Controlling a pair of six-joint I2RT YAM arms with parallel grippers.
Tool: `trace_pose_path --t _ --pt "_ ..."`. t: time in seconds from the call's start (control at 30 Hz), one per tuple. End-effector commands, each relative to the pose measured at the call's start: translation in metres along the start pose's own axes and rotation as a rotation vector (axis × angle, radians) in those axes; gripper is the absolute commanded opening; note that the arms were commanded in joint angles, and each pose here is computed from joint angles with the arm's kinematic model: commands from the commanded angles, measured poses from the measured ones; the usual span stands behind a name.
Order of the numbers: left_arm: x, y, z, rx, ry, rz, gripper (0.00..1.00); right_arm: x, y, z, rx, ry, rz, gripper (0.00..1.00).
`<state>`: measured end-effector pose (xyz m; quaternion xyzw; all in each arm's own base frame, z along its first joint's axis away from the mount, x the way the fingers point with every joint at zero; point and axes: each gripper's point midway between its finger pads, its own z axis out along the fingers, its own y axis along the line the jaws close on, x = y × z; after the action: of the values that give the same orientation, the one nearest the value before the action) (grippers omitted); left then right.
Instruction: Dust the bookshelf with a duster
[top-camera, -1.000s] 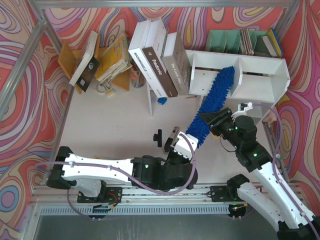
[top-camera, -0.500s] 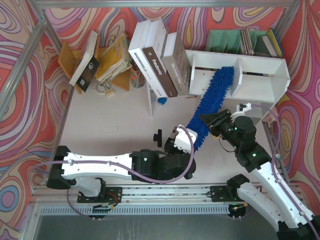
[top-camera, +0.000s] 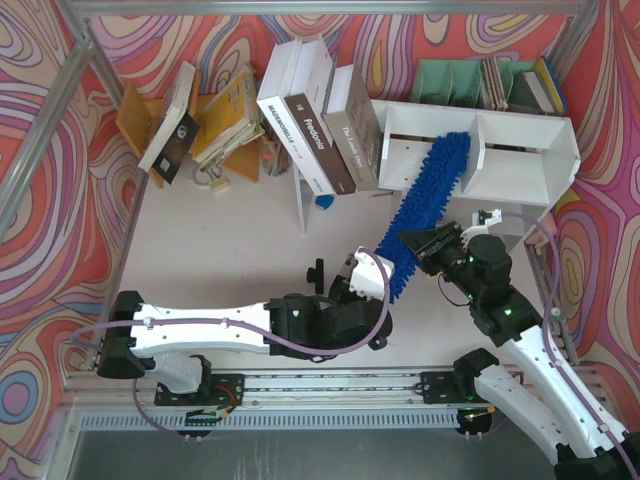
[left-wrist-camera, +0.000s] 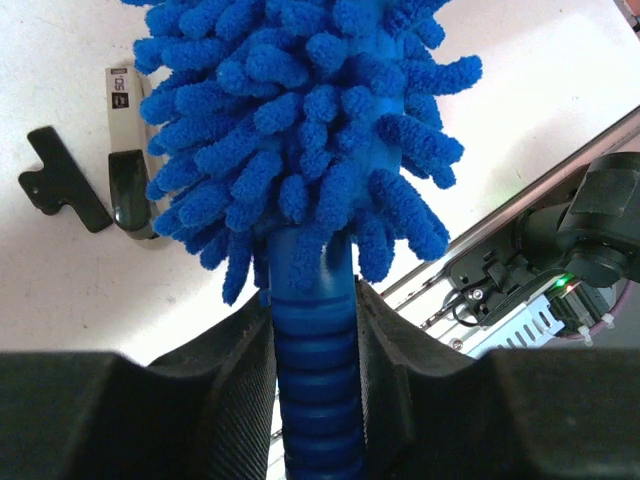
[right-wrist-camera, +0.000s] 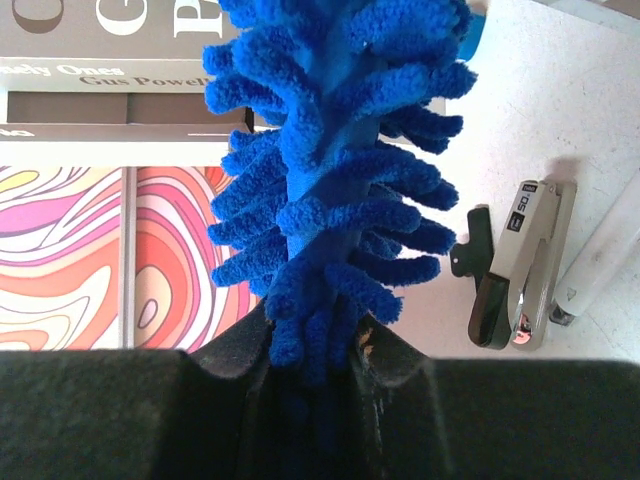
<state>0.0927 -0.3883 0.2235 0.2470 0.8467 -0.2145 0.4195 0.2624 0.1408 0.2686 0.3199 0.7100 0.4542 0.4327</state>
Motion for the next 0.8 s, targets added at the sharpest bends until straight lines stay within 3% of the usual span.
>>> trace_pose_path --t 0.0,0.2,0.27,0.53,0.77 --pt "0.011 0.002 0.009 -0.018 0.03 0.004 0.34 -0.004 0.021 -0.004 -0.091 -0.013 0.013 0.26" --pt "0.006 -0.002 0.006 -0.005 0.028 0.006 0.01 -0.002 0.013 -0.003 -0.062 -0.009 0.005 0.3" --pt "0.003 -0.003 0.004 -0.004 0.03 0.008 0.0 -0.004 0.011 -0.004 -0.054 -0.017 -0.002 0.34" --pt "-0.009 -0.004 -0.01 -0.013 -0.025 0.029 0.0 -0.019 0.015 -0.02 -0.016 -0.081 -0.103 0.71" --pt "-0.02 -0.008 -0.031 -0.045 -0.117 0.09 0.0 -0.04 0.023 -0.044 0.017 -0.161 -0.292 0.89"
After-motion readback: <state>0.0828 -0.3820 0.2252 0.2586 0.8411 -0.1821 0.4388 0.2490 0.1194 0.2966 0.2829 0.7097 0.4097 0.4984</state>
